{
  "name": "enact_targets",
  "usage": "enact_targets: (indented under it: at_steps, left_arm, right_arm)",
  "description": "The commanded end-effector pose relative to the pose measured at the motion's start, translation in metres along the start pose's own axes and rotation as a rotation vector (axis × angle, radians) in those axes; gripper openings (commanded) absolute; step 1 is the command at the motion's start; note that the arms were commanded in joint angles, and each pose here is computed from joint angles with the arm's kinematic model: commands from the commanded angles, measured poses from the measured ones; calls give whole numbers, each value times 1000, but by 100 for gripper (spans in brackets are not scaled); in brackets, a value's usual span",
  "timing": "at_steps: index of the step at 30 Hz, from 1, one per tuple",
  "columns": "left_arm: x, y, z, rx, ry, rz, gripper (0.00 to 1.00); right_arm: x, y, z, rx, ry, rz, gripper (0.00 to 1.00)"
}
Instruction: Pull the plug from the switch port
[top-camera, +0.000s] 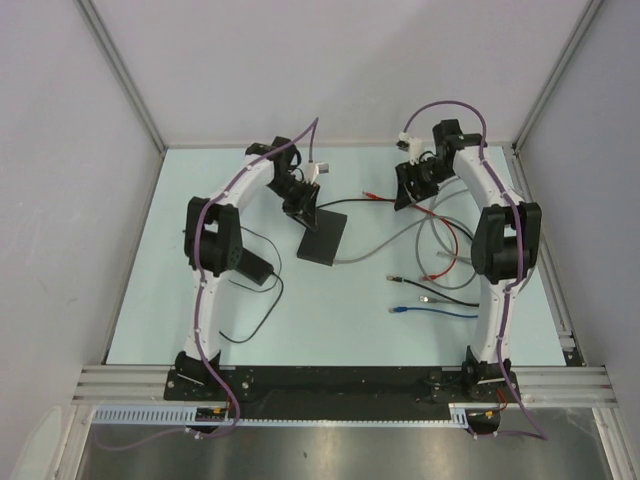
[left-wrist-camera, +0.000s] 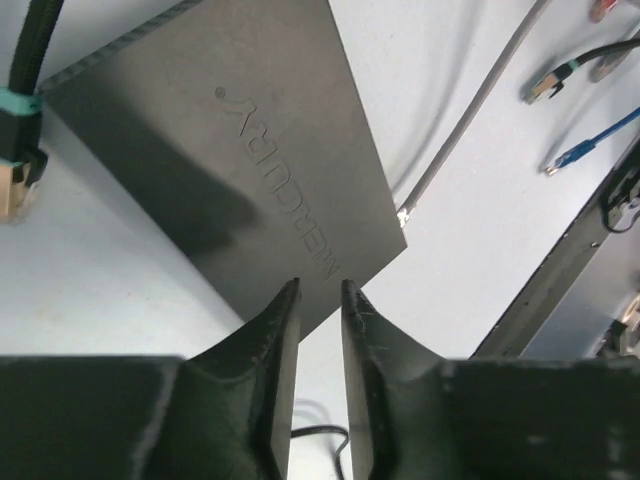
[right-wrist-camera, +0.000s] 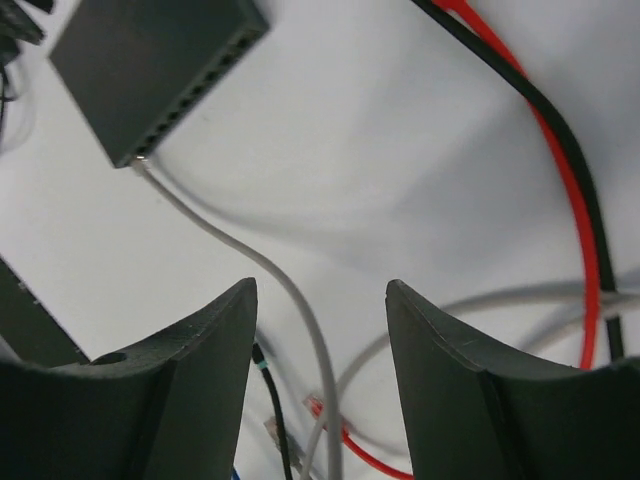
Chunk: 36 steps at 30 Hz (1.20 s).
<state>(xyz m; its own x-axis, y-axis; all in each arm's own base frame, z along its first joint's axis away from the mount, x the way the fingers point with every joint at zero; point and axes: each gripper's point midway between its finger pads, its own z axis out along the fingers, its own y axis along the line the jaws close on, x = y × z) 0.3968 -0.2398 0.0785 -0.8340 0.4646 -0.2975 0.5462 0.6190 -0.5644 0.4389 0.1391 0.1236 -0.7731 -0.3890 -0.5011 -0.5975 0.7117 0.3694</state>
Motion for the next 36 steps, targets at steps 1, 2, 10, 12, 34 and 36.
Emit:
enact_targets:
  at_steps: [1, 2, 10, 12, 34, 36]
  left_arm:
    - [-8, -11, -47, -75, -85, 45, 35]
    - [-7, -3, -52, -115, -90, 39, 37]
    - [38, 21, -56, -180, -45, -113, 0]
    - [47, 24, -55, -170, -44, -146, 0]
    - [57, 8, -40, -2, -69, -142, 1]
    - [53, 0, -42, 35, -102, -127, 11]
  right_arm:
    - [-26, 52, 5, -193, -83, -78, 59]
    - [-21, 65, 23, -221, -42, -86, 56]
    - [-5, 84, 110, -133, 109, -40, 8]
    - [1, 78, 131, -94, 140, -31, 3]
    - [-30, 69, 148, -143, 64, -42, 18]
    - [-31, 67, 127, -265, 35, 15, 39]
